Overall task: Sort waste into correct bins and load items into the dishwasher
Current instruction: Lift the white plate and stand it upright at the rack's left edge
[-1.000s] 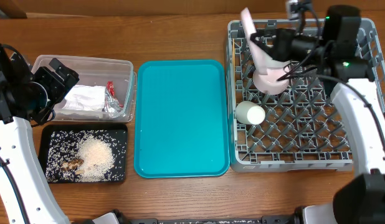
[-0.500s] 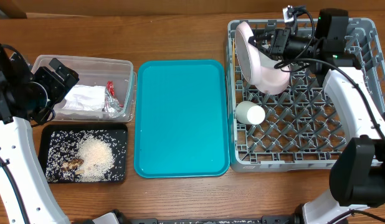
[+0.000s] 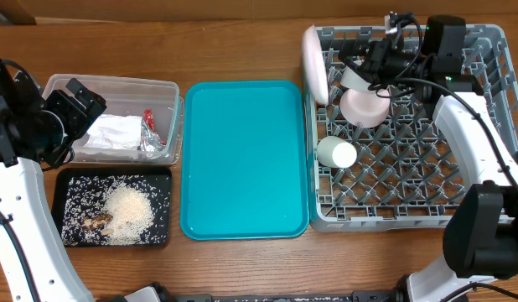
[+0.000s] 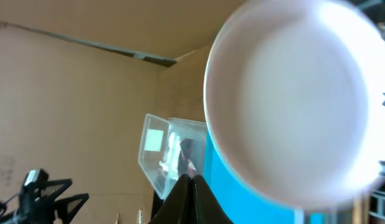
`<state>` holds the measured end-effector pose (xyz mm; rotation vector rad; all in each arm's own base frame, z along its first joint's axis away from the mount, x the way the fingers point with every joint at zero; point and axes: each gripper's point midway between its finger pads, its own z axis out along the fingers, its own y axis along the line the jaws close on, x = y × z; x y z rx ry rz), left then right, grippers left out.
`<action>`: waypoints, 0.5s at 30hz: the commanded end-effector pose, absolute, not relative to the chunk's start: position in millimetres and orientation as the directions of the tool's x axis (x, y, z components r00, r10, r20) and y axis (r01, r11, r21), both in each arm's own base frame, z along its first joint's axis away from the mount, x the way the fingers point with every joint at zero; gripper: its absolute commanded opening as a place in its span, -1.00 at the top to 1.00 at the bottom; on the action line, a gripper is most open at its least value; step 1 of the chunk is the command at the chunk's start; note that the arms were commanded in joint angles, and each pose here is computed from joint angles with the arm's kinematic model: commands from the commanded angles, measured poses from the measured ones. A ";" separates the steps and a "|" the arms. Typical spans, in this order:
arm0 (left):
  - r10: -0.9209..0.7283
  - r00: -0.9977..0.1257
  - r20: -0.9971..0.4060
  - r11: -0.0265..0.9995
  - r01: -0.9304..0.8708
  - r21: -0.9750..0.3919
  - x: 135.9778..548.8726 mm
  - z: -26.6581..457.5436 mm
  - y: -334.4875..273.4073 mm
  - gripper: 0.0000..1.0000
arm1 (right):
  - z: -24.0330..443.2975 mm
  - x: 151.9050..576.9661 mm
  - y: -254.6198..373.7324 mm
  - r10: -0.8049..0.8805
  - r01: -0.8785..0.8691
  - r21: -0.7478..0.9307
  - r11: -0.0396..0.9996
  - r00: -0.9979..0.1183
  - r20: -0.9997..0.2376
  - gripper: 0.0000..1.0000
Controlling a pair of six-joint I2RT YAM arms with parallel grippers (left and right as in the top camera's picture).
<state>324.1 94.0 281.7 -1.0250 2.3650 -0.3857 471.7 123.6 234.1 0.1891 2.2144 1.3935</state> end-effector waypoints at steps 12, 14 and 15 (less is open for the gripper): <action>-0.743 -0.558 -0.371 0.669 -0.586 -0.458 324.8 289.8 94.9 -1.00 | 244.9 480.6 119.2 0.390 -0.203 0.856 0.476 -0.823 -0.413 0.70; -0.743 -0.558 -0.371 0.669 -0.586 -0.458 324.8 289.8 94.9 -1.00 | 269.4 473.1 127.5 0.344 -0.315 0.851 0.420 -0.813 -0.470 0.56; -0.743 -0.558 -0.371 0.669 -0.586 -0.458 324.8 289.8 94.9 -1.00 | 281.6 468.4 130.7 0.325 -0.363 0.842 0.398 -0.803 -0.500 0.47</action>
